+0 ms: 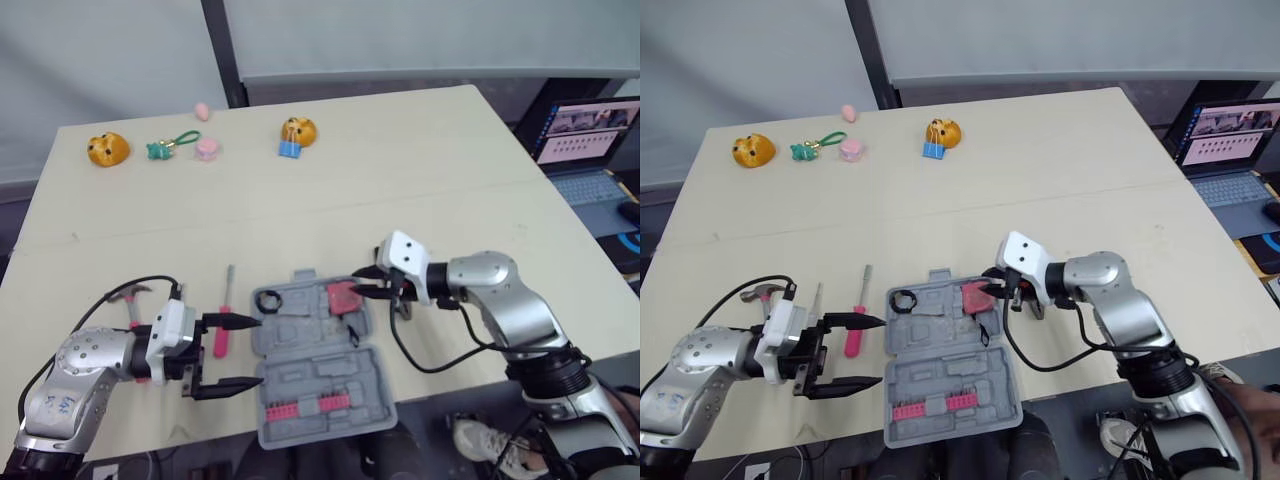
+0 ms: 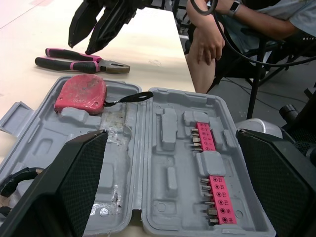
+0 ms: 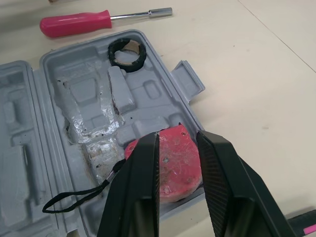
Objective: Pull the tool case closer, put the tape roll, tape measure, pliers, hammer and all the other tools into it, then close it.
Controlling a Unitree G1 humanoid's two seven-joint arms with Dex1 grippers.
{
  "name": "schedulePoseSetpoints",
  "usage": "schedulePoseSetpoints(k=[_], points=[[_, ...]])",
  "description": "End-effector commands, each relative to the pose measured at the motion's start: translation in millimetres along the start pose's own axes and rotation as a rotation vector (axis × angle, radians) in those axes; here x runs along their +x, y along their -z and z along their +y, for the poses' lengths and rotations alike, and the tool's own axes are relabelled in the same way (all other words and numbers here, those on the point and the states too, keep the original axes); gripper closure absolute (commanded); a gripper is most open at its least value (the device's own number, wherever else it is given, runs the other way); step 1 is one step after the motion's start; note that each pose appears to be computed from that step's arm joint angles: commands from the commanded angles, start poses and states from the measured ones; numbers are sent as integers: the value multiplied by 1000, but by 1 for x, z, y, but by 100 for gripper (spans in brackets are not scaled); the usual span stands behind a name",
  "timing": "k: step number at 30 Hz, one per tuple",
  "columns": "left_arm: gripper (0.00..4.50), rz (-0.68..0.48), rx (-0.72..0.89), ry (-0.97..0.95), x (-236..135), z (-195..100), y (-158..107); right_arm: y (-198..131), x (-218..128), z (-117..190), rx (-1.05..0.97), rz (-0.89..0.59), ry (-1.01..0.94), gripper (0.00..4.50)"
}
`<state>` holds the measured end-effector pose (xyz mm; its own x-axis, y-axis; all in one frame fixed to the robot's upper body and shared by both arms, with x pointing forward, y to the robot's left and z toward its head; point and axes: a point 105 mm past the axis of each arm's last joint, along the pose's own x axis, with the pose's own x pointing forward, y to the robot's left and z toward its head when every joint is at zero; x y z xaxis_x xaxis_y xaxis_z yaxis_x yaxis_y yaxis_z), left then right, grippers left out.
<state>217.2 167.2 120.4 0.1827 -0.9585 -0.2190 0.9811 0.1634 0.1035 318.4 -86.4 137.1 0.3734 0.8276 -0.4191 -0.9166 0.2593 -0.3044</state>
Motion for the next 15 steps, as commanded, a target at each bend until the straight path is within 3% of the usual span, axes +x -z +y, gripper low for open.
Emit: schedulePoseSetpoints(k=[1,15], points=[[0,-5,18,9,-2,-1,-6,2,3,-1,1,-55,5,323],[0,14,16,3,-6,-3,-7,33,14,-3,79,-68,23,323]])
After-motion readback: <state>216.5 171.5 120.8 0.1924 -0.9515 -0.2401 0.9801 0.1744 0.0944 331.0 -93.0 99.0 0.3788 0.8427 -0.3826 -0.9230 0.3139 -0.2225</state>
